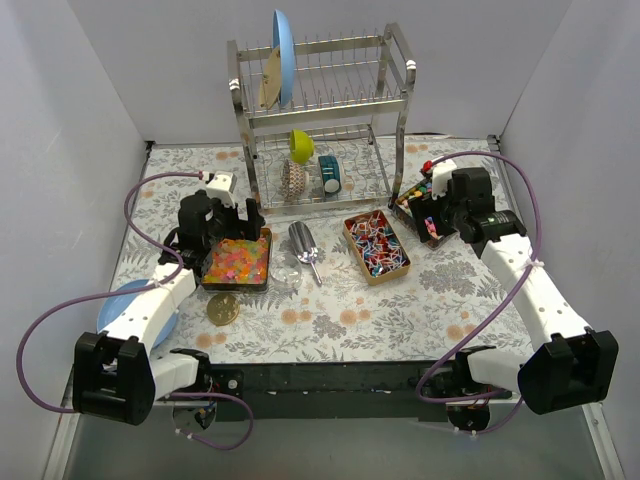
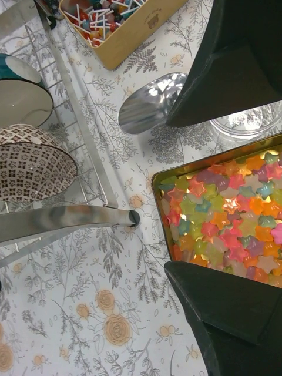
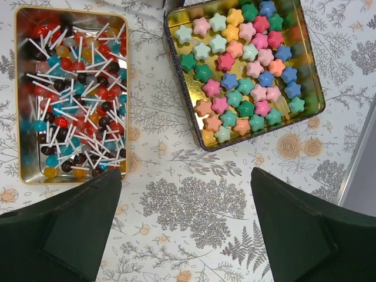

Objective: Pack the candies
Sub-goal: Move the packing bottle to the center of the board.

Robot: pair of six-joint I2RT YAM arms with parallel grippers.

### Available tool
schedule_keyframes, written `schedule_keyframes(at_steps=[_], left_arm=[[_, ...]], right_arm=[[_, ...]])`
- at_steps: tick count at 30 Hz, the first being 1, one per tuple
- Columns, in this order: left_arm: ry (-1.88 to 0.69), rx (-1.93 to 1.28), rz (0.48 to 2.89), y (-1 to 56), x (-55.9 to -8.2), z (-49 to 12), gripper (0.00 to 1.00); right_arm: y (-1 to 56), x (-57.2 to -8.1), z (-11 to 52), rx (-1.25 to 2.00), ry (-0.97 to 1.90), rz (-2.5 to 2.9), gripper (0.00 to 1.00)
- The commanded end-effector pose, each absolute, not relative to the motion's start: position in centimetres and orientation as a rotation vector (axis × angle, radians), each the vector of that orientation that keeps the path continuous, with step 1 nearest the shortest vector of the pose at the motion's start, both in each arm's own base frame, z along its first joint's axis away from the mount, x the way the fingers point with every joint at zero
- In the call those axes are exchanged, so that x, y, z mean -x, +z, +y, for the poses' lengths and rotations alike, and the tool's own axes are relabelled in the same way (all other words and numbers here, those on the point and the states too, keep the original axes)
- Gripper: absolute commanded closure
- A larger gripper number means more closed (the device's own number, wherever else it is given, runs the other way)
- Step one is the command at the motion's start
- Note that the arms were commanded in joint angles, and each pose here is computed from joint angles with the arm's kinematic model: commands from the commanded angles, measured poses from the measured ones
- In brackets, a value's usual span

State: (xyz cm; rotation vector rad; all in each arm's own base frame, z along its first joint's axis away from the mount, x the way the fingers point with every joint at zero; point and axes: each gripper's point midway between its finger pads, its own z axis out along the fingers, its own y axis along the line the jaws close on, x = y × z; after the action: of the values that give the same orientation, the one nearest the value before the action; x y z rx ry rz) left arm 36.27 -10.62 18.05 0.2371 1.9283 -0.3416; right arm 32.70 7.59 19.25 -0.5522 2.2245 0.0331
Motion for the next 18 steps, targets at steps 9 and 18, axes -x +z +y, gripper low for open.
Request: schedule_keyframes(at_steps=[9, 18], left_arm=[[-0.318, -0.197, 2.090, 15.0, -34.4, -9.8, 0.02], [-0.529, -0.556, 2.129, 14.9, -30.0, -13.1, 0.02]], right_arm=[[22.5, -32.4, 12.6, 0.864, 0.296, 2.014, 0.02], [20.8, -35.0, 13.1, 0.867, 0.313, 2.113, 0.09]])
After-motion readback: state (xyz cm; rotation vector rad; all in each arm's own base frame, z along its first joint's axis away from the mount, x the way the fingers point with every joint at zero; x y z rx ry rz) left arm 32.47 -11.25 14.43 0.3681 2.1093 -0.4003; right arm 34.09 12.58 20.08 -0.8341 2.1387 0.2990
